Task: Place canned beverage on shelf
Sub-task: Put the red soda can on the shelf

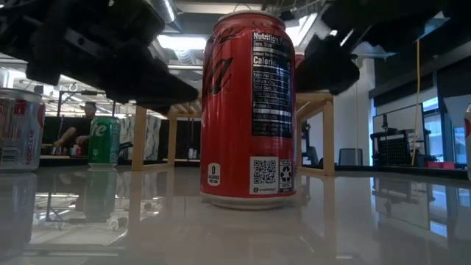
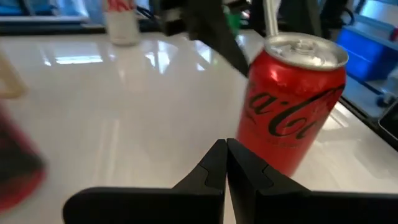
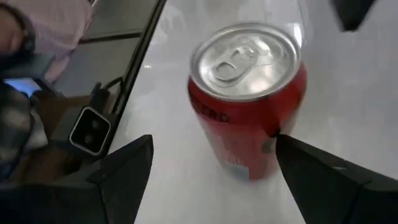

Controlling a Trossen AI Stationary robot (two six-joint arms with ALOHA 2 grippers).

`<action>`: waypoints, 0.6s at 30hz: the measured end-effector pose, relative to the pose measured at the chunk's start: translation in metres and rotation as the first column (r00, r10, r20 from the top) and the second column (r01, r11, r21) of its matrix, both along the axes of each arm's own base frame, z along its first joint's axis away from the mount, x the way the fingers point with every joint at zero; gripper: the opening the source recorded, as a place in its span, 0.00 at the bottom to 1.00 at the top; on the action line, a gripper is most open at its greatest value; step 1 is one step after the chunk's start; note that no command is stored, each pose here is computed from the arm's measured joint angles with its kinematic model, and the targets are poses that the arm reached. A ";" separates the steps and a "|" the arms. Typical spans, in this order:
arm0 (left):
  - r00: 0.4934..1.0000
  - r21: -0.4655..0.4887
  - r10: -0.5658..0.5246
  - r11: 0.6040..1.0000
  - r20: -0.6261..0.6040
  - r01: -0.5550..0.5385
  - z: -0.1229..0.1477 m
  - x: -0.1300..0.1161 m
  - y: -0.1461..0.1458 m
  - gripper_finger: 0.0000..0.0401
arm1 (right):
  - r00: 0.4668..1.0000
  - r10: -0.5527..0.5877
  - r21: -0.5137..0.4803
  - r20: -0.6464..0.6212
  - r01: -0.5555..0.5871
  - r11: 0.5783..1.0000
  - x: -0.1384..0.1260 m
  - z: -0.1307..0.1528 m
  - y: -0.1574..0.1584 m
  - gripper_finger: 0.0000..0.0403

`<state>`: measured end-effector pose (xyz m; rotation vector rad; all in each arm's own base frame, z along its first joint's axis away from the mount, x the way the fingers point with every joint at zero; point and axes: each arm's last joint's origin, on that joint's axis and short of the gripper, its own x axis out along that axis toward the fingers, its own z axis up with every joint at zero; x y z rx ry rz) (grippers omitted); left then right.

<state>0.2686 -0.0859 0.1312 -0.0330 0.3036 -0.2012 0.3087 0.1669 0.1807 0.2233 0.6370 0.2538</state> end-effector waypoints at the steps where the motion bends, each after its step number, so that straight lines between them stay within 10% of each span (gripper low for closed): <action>1: 1.000 -0.003 -0.016 1.000 -0.004 0.016 -0.001 0.006 -0.003 0.01 | 1.000 -0.023 0.000 -0.012 0.023 1.000 0.000 -0.002 -0.001 0.83; 18: 0.995 -0.018 -0.092 0.996 -0.035 0.092 -0.015 0.042 -0.017 0.01 | 0.975 -0.204 0.040 -0.089 0.208 0.977 0.008 -0.017 -0.014 0.83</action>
